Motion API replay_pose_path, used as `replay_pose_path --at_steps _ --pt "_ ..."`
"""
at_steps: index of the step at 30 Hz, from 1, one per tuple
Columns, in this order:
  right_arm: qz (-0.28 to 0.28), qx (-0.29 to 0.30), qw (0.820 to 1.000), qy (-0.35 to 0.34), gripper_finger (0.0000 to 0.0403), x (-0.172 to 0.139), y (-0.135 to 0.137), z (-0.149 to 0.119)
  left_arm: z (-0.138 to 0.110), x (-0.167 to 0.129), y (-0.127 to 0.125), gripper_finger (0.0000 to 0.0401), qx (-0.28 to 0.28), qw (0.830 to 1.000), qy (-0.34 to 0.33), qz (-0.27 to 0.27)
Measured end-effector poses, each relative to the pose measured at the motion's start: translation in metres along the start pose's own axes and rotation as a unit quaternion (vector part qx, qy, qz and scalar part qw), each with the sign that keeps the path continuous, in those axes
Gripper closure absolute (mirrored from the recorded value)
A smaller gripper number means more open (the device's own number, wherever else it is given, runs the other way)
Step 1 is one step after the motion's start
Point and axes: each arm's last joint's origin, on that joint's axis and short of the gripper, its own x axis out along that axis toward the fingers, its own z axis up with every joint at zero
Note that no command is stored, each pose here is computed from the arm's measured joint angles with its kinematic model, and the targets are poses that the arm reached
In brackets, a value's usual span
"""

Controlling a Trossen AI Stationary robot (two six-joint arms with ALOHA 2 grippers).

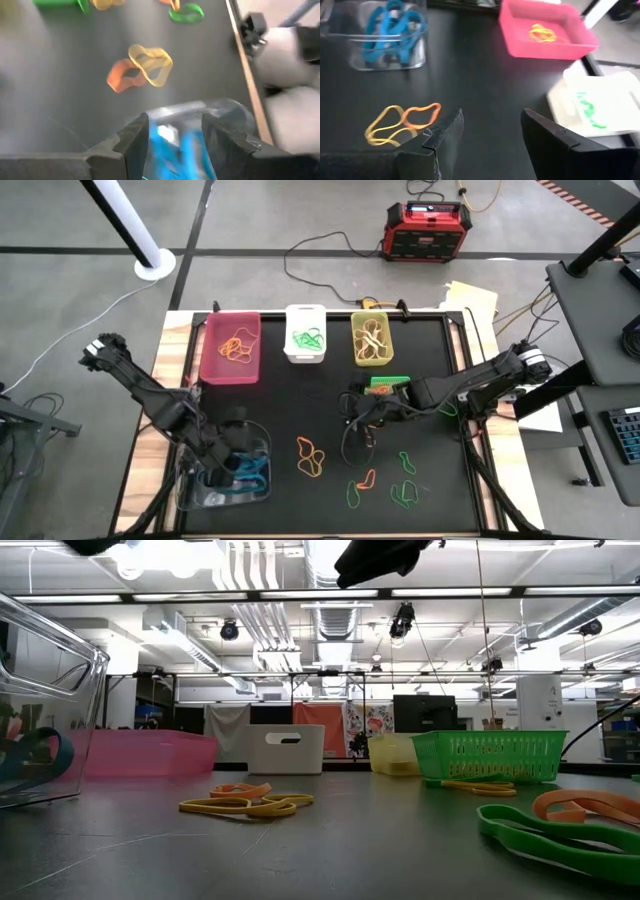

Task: Sort rubber bands into baskets
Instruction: Put the orange rubber band into the green bin

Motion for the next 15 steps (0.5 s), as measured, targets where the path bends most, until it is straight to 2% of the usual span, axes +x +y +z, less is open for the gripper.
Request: replay_pose_path --at_steps 4,7,11,15 --pt "0.010 0.021 1.000 0.008 0.0208 0.003 0.001 -0.006 0.008 -0.002 0.003 0.0238 0.116 0.990 -0.054 0.066" --pt "0.008 0.038 0.999 0.018 0.0209 0.011 0.004 -0.013 0.013 -0.001 0.010 0.0239 0.164 0.979 -0.070 0.094" --pt "0.007 0.039 0.999 0.030 0.0209 0.032 0.012 -0.020 0.017 -0.003 0.021 0.0239 0.195 0.972 -0.097 0.085" --pt "0.005 0.028 0.998 0.047 0.0209 0.056 0.021 -0.030 0.010 -0.006 0.034 0.0240 0.213 0.966 -0.130 0.062"
